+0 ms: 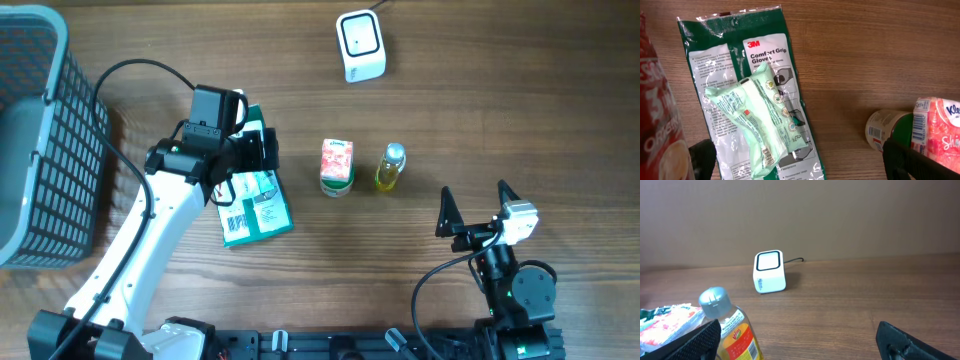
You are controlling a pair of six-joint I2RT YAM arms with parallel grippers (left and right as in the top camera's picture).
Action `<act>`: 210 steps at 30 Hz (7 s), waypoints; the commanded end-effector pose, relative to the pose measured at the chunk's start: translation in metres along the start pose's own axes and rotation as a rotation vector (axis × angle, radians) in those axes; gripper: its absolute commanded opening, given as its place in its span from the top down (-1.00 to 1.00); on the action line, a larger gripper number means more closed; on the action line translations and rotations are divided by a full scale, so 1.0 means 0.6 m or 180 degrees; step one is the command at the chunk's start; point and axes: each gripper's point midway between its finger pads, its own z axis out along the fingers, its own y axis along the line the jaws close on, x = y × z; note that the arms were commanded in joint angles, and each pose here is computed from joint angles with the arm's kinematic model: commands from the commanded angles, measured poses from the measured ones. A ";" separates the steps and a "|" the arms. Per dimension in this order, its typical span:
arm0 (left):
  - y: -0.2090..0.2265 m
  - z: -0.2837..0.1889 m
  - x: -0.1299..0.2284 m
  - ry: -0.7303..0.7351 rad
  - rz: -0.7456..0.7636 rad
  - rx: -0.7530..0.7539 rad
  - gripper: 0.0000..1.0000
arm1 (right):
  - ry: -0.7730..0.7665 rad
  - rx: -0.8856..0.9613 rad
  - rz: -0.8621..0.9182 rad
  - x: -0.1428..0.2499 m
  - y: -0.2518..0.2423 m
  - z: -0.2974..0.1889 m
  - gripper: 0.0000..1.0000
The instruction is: Scan the item barcode
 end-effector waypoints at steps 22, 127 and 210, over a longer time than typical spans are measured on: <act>-0.057 -0.015 -0.048 -0.0322 0.0108 0.0546 -1.00 | -0.0022 -0.0019 -0.0057 -0.003 0.001 0.000 -1.00; -0.068 -0.143 -0.068 0.0517 -0.1721 0.2169 -1.00 | 0.2762 -0.2630 0.1712 -0.023 0.550 0.156 -0.25; 0.207 -0.091 -0.071 -0.0237 -0.1610 0.0020 -1.00 | 0.2679 -0.1386 -0.2811 -0.141 0.110 0.346 0.92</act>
